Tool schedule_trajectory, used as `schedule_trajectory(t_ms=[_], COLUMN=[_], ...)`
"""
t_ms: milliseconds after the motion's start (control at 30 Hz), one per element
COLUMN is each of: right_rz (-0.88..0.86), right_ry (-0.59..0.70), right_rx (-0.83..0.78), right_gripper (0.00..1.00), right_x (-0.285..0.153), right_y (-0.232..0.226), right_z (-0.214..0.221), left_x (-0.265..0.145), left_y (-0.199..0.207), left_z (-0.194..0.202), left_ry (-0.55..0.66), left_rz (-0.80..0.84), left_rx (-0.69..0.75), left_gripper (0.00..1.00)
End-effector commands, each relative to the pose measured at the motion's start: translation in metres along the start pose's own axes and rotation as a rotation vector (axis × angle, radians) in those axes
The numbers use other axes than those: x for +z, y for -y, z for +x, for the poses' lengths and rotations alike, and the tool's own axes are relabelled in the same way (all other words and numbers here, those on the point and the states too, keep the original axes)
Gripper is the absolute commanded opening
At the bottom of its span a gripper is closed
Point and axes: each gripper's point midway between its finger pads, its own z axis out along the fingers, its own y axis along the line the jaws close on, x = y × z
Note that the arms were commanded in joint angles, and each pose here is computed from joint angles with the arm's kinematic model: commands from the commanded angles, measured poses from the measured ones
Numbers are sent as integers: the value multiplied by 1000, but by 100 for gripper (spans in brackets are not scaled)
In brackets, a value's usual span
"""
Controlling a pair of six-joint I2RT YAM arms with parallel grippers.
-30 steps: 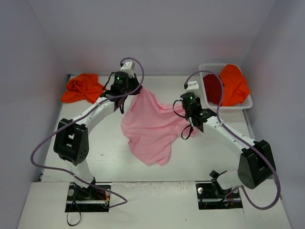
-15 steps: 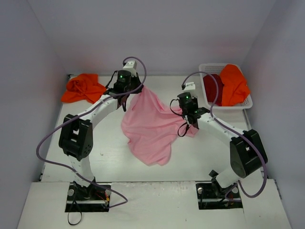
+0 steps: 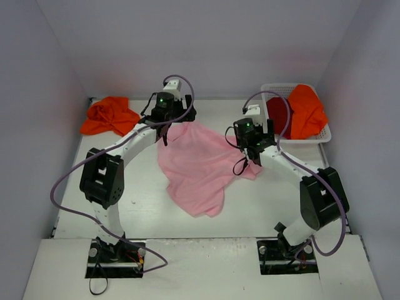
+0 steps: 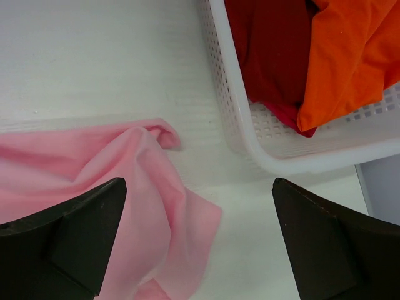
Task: Fold and stack the t-shirts
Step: Flatten the tshirt out
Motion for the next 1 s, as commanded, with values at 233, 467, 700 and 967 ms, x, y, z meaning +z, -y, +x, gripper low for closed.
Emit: schedule_trajectory(t_ms=[233,467,700,967], right_rz=[-52,-52,-111,-65], right_ry=[150,58,5,26], right_rx=[131,99,132,235], right_gripper=[100,100,99,97], right_x=[-79,-107,-111,-103], right_y=[-6,-21,-38,-4], right_z=[-38,18,49,20], left_x=[-88,-127,-143,-155], left_y=[79,104,121,123], left_z=[-24,29,92,133], left_ry=[141,61,-56,-112], left_rz=[59,73,47,38], left_rx=[55,-6,7,-89], left_gripper=[77,77,77,77])
